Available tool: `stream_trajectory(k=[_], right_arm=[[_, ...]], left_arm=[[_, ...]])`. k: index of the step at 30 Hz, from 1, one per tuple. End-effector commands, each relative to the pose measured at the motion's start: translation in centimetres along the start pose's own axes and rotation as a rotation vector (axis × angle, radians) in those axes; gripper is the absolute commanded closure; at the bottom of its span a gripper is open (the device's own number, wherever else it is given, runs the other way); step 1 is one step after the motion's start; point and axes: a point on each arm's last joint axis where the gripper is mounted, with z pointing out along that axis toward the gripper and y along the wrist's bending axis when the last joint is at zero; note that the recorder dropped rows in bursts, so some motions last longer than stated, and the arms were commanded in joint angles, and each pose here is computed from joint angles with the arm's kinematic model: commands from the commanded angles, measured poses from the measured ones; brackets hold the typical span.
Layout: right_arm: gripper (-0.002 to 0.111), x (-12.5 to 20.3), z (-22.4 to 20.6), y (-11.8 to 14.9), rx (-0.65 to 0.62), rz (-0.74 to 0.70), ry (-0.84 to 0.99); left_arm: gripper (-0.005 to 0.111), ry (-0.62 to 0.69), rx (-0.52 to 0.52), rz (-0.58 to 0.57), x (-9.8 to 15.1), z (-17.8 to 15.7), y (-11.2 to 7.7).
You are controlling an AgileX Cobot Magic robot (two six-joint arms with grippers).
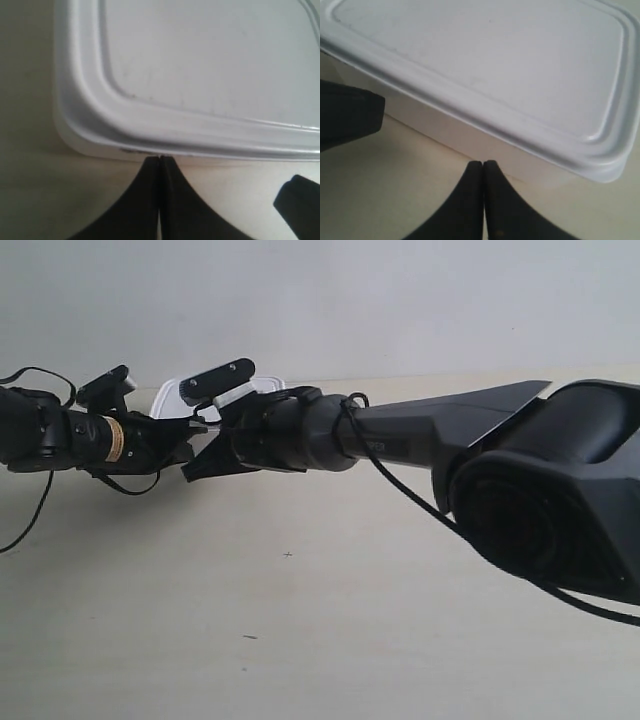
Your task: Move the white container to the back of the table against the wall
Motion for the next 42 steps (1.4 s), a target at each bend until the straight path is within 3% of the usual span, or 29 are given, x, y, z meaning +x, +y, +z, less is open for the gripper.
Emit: stream_trajectory(k=[1, 21, 42], right_arm=[[0.108, -0.3, 0.6, -0.1, 0.008, 0.020, -0.010], [0.108, -1.1, 2.2, -0.1, 0.034, 0.019, -0.049], [0.108, -1.6, 3.3, -0.3, 0.102, -0.022, -0.034]], left_arm=[[0.107, -0.010, -0.013, 0.006, -0.3, 0.3, 0.1], [0.107, -0.025, -0.035, 0.012, -0.9, 1.9, 1.1], [0.107, -0.061, 0.002, 0.034, -2.2, 2.6, 0.5]])
